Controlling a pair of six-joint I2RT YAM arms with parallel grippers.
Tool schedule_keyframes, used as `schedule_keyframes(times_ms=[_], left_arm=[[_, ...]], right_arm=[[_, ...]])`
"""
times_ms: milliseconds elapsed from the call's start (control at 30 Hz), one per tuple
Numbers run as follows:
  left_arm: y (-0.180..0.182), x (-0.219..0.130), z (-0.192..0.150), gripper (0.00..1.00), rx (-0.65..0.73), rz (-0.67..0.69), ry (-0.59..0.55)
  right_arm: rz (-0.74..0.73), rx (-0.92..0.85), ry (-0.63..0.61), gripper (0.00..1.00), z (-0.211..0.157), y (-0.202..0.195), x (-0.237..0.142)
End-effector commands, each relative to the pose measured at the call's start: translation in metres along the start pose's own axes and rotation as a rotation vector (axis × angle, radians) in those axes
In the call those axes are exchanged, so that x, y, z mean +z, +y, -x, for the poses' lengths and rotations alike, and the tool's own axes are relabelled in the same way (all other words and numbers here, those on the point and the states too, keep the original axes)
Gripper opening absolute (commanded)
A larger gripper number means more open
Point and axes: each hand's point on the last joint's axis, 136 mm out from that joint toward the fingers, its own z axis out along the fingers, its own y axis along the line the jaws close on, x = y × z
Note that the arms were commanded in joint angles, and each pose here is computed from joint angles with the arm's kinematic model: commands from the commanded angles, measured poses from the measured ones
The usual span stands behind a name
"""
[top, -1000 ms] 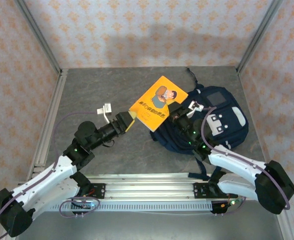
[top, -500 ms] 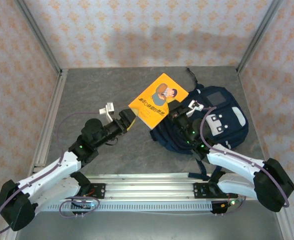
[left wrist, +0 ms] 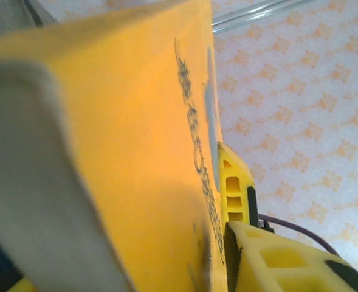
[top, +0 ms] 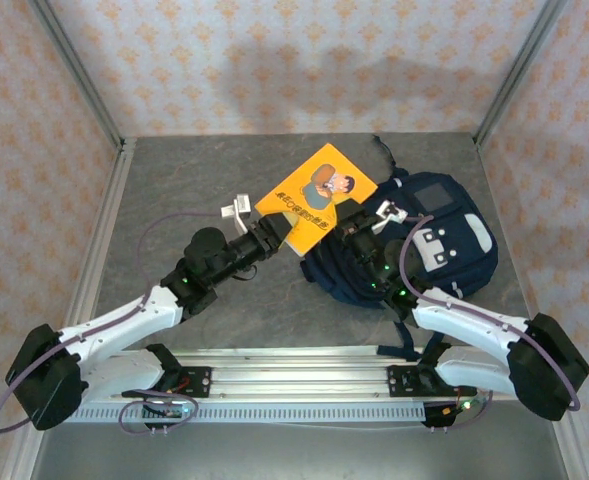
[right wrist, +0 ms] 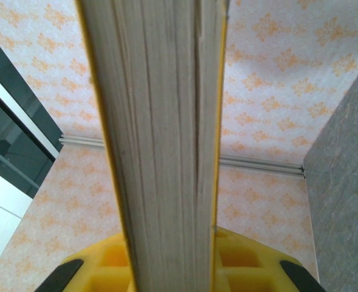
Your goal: Pack the student bag
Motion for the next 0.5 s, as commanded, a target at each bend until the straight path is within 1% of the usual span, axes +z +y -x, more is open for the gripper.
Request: schedule_keyframes(times_ms=[0, 100, 233, 333, 400, 433, 467], left_arm=[[-0.027, 0.002, 0.010, 0.37, 0.022, -0.077, -0.054], [-0.026, 0.004, 0.007, 0.32, 0.014, -0.080, -0.052], [-0.027, 0.006, 0.005, 0.23, 0.010, -0.088, -0.050], [-0.028, 0.006, 0.006, 0.11, 0.015, -0.091, -0.054], [-0.030, 0.005, 0.006, 0.01, 0.019, -0.096, -0.054], [-0.031, 0.005, 0.006, 0.00, 0.024, -0.099, -0.052], [-0.032, 0.004, 0.006, 0.00, 0.031, -0.098, -0.051]], right_arm=[[0.138, 0.063, -0.066, 0.00, 0.011, 0.038, -0.004], [0.127, 0.051, -0.092, 0.00, 0.014, 0.033, -0.006], [0.083, 0.033, -0.115, 0.00, 0.014, 0.023, -0.009], [0.068, 0.015, -0.113, 0.00, 0.012, 0.018, -0.009], [0.049, -0.004, -0.106, 0.00, 0.010, 0.013, -0.010], [0.039, -0.015, -0.105, 0.00, 0.010, 0.011, -0.010], [0.022, -0.032, -0.107, 0.09, 0.011, 0.008, -0.011]])
